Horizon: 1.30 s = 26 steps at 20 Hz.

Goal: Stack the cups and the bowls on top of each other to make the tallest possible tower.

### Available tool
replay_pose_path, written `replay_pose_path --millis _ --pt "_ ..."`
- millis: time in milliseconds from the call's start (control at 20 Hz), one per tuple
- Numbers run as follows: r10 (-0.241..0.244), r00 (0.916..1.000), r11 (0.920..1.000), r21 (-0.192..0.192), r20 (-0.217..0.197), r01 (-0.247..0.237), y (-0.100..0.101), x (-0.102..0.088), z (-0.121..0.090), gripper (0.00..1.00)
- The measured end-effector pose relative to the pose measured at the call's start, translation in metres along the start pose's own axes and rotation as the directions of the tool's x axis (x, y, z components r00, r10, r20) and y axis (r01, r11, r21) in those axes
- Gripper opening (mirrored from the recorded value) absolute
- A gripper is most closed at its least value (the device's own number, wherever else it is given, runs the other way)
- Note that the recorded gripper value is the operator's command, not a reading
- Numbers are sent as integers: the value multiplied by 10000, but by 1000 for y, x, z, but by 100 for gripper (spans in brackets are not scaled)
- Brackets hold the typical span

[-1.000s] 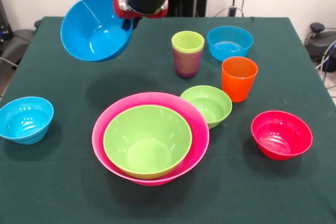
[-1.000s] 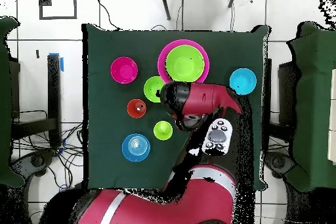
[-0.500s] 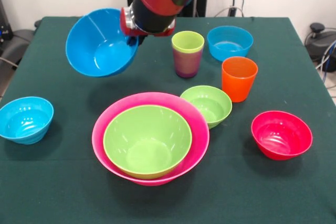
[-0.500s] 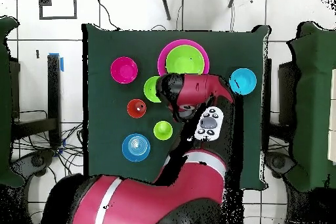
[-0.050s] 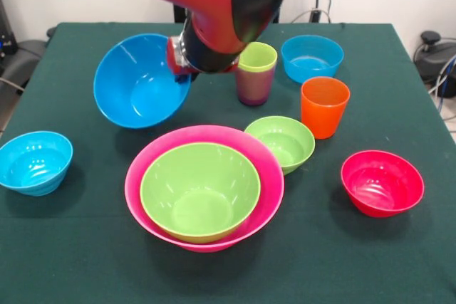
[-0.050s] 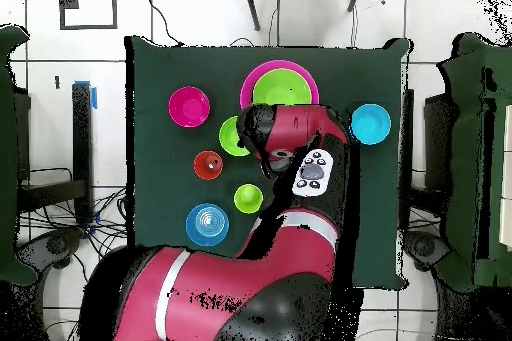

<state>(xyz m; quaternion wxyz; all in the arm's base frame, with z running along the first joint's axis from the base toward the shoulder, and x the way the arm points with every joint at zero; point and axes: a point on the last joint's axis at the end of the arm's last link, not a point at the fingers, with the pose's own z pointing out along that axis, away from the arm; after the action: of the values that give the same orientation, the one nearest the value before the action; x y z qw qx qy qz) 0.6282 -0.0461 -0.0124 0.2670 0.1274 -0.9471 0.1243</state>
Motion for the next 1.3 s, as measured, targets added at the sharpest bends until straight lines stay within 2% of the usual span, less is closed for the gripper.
replay_pose_path --millis 200,350,550,600,750,950,1000,1050,1100,1300 --pt "-90 10000 10000 -28 -14 90 3 -11 1 0" --pt "-150 9997 9998 -118 -209 148 6 -22 -1 0" --pt "-189 9965 9993 -347 -816 161 9 -30 -13 0" --pt "-202 9932 9988 -456 -1147 150 11 -30 -22 0" --pt "-216 9881 9983 -572 -1524 130 13 -27 -35 0" --pt "-174 9785 9975 -701 -2057 30 15 -19 -68 0" --pt "-112 9758 9974 -714 -2183 -45 13 -15 -83 0" --pt "-77 9749 9974 -715 -2223 -84 12 -13 -90 0" --pt "21 9731 9972 -718 -2302 -191 8 -8 -107 0" --pt "398 9707 9964 -633 -2369 -563 -8 7 -152 0"
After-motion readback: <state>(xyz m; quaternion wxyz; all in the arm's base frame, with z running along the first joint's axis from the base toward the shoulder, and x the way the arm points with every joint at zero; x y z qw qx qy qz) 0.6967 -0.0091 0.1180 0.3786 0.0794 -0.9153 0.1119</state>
